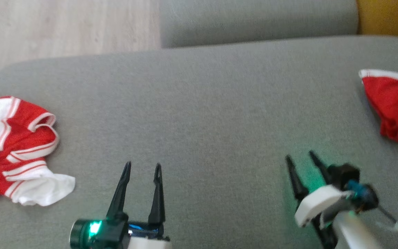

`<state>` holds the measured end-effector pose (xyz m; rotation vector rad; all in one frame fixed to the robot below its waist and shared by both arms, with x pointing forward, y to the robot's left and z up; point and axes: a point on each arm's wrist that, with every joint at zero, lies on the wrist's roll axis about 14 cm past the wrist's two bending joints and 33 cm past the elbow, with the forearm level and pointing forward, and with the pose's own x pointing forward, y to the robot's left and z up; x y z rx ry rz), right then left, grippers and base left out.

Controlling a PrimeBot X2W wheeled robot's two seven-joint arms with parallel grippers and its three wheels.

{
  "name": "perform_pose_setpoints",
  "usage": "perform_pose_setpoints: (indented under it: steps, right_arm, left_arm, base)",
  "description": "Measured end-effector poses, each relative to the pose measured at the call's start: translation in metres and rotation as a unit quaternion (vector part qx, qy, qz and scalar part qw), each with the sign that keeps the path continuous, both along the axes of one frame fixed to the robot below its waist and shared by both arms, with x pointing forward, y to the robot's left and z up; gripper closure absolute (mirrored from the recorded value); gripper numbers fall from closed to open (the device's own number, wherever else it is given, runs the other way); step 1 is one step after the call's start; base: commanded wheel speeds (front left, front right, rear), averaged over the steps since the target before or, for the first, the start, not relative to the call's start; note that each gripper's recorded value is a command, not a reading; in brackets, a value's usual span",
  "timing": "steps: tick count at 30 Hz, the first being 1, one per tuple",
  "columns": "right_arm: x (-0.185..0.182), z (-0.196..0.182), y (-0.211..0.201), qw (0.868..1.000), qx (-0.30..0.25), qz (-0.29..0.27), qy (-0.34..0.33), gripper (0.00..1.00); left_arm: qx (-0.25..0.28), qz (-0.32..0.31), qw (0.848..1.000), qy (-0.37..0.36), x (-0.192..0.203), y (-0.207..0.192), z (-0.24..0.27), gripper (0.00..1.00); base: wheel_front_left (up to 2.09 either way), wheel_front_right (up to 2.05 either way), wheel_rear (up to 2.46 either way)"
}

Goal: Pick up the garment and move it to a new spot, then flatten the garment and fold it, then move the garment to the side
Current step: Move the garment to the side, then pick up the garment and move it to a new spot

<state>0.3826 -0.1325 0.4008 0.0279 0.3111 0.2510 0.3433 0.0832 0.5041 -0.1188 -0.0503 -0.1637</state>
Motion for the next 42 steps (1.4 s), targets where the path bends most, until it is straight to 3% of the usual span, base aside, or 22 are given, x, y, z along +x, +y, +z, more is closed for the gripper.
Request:
perform_pose_setpoints:
  steps: [10, 23, 42]
  right_arm:
    - [-0.041, 0.059, 0.043, 0.992, 0.069, 0.034, -0.099, 0.00]
    - [-0.096, 0.065, -0.001, 0.990, 0.060, -0.036, -0.120, 0.00]
    - [-0.097, 0.070, -0.005, 0.988, 0.063, -0.050, -0.129, 0.00]
  left_arm:
    - [0.003, 0.066, 0.998, -0.002, -0.041, 0.040, -0.001, 0.00]
    - [0.008, 0.078, 0.997, 0.016, -0.060, 0.052, -0.014, 0.00]
    - [0.009, 0.078, 0.997, 0.016, -0.060, 0.053, -0.014, 0.00]
  base:
    - [0.00, 0.00, 0.00]
    - [0.00, 0.00, 0.00]
    - [0.00, 0.00, 0.00]
